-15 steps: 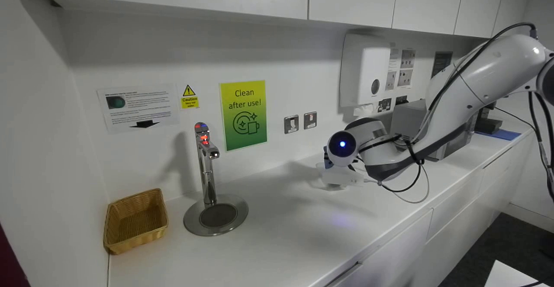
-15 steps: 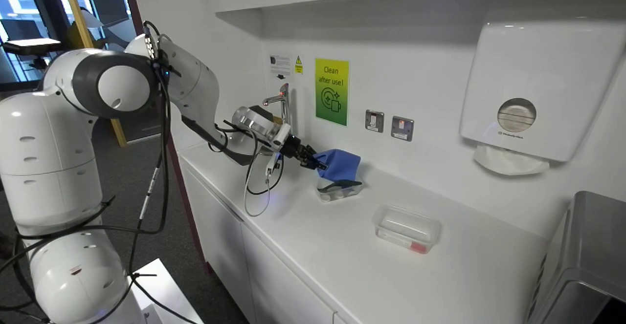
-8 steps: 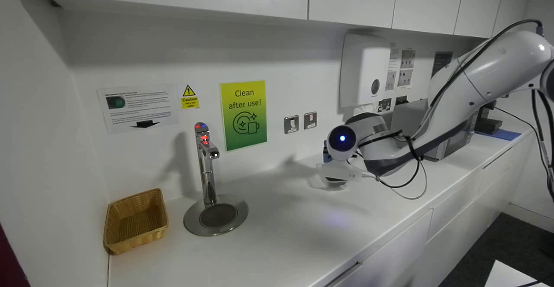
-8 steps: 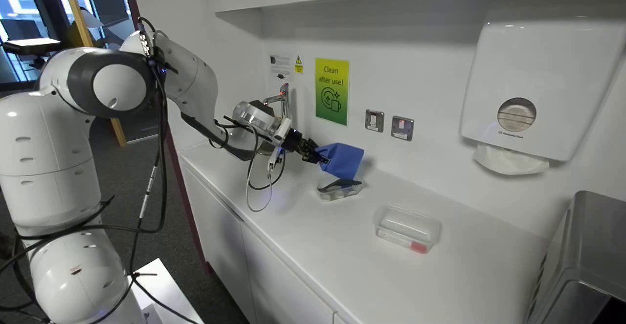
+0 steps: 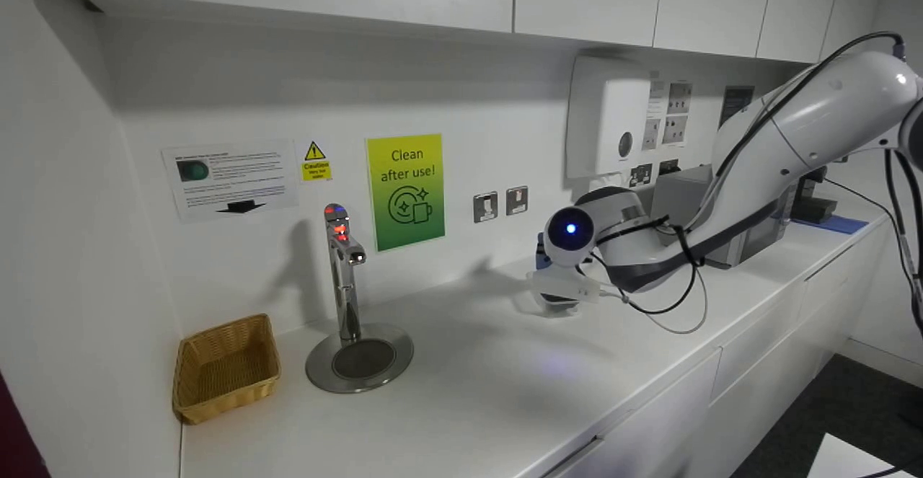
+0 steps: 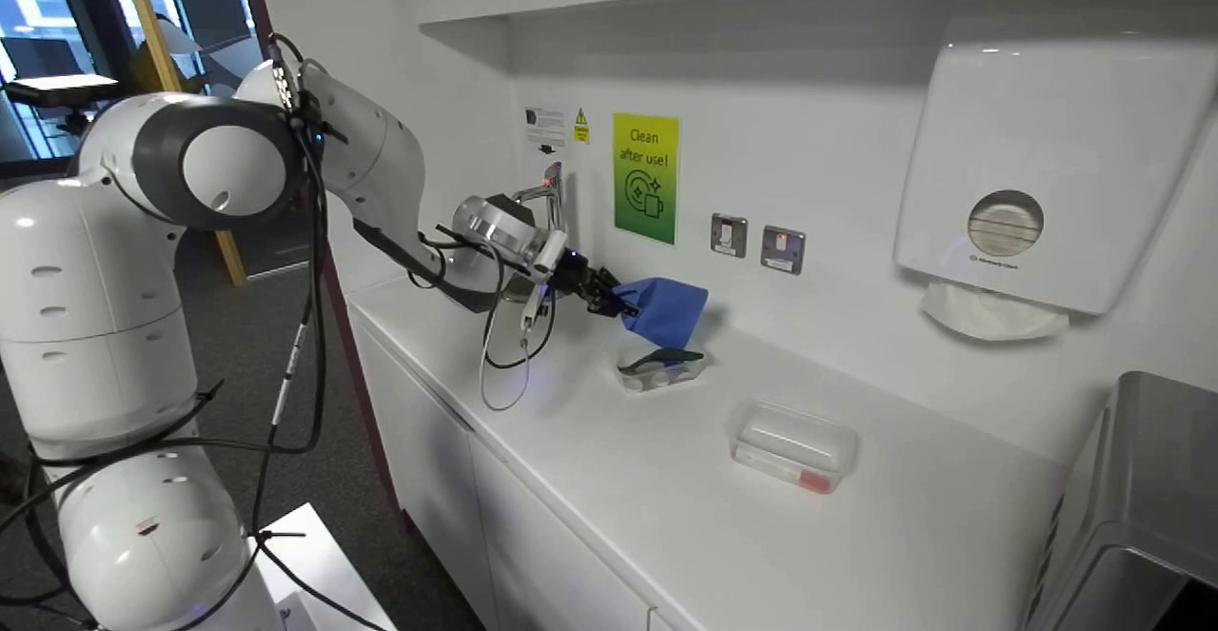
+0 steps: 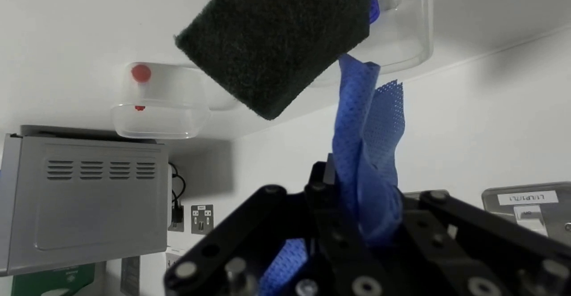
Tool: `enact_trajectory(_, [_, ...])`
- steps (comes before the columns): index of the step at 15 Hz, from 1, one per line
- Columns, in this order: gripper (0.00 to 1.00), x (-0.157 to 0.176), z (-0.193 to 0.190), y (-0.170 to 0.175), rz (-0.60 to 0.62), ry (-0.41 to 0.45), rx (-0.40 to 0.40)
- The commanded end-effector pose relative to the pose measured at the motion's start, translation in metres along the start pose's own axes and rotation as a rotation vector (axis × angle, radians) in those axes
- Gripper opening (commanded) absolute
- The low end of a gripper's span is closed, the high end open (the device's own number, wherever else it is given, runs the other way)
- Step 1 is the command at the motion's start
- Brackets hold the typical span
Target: Put the blue towel in the clear bowl on the left then remove the red marker from the bowl on the right.
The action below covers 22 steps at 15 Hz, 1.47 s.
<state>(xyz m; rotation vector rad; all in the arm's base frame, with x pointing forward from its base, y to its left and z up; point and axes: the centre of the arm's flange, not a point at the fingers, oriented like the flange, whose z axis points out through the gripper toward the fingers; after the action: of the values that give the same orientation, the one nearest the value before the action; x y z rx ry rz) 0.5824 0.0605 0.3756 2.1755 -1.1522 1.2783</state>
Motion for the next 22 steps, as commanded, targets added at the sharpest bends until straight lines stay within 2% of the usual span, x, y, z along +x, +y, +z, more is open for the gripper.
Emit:
enact_trajectory(1, [0.02,0.001,0.002,0.005,0.042,-0.016,0.053])
enact_trajectory(9, [0.02,-0.014,0.015,0.02,0.086,-0.104,0.083])
enact_trajectory(15, [0.02,-0.024,0.029,0.031,0.083,-0.133,0.053])
enact_trajectory(22, [0.02,-0.037,0.038,0.029,0.047,-0.17,0.015])
